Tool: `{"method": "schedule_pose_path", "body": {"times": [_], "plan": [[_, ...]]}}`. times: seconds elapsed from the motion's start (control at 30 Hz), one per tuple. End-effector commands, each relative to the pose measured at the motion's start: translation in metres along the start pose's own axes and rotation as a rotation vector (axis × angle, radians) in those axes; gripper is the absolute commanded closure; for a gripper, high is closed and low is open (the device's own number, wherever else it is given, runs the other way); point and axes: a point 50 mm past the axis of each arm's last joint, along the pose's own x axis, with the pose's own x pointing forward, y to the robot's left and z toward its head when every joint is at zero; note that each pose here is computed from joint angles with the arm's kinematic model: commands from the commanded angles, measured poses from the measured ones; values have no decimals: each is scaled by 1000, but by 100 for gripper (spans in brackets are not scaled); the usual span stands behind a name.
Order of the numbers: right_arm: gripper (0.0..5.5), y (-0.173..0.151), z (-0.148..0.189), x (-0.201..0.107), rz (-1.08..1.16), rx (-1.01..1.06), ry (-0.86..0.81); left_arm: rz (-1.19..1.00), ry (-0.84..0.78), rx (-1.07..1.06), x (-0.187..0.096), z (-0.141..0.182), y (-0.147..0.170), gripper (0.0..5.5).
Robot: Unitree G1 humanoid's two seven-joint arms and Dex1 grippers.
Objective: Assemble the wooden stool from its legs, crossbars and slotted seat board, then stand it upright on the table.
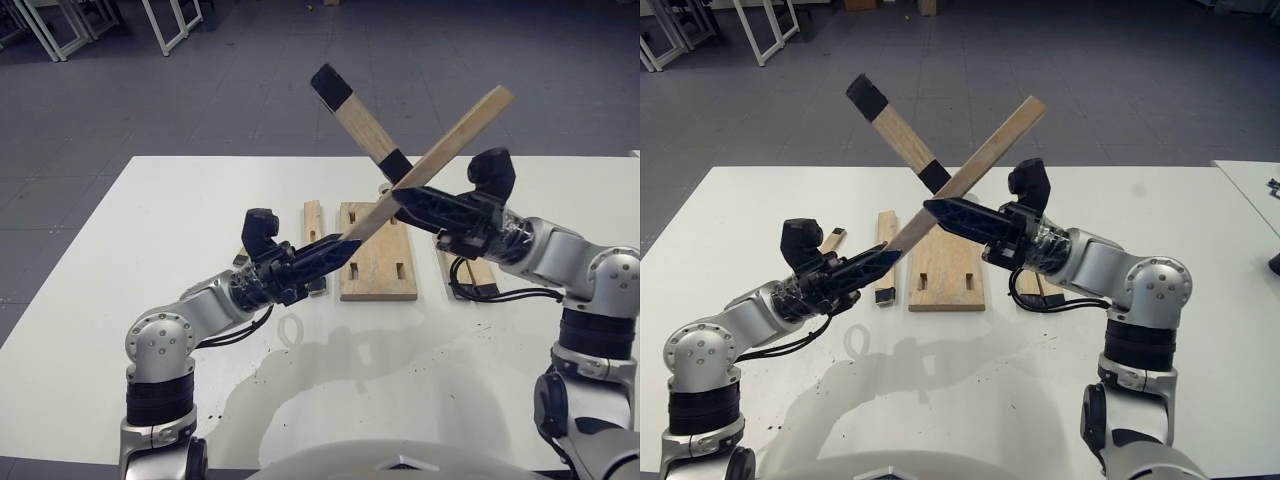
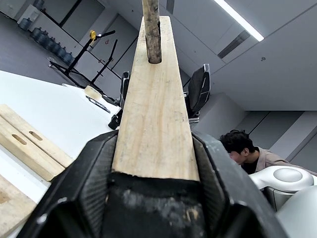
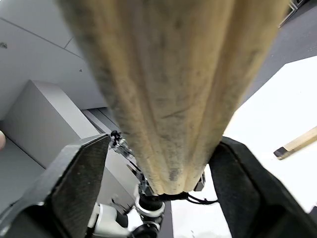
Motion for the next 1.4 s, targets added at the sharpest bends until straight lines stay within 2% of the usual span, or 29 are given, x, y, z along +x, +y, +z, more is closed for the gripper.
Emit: {"method": "schedule_pose_path", "body": {"times": [0.03,0.13,0.27,0.3,0.37,0.47,0.53,0.67,0.8,0.9,1.23,1.33,1.4], "plan": [[287,6,5,8,14,-67,23,-9,27,8,-2,0,-3,345],[345,7,8,7,23,-79,3,4,32,15,-5,0,-2,345],[348,5,14,2,0,-87,-19,40,35,46,-9,1,2,345],[348,4,15,0,-9,-89,-25,54,24,59,-9,2,4,308],[348,3,20,-7,-40,-102,-58,88,-21,91,-15,7,8,291],[348,0,29,-22,-108,-130,-112,185,-100,144,-30,13,19,286],[348,-6,33,-35,-190,-161,-157,332,-161,220,-35,21,33,286],[348,-18,40,-45,-314,-224,-288,725,118,550,-18,9,74,286],[348,-27,40,-45,-373,-213,-375,894,354,703,11,-14,90,286],[348,-26,39,-43,-359,-214,-390,911,512,713,20,-36,98,286],[348,-27,32,-39,-374,-231,-366,899,793,700,22,-59,106,286],[348,-27,32,-40,-394,-264,-348,869,941,720,7,-63,108,286],[348,-25,34,-43,-405,-289,-358,830,1049,719,-17,-65,104,286]]}}
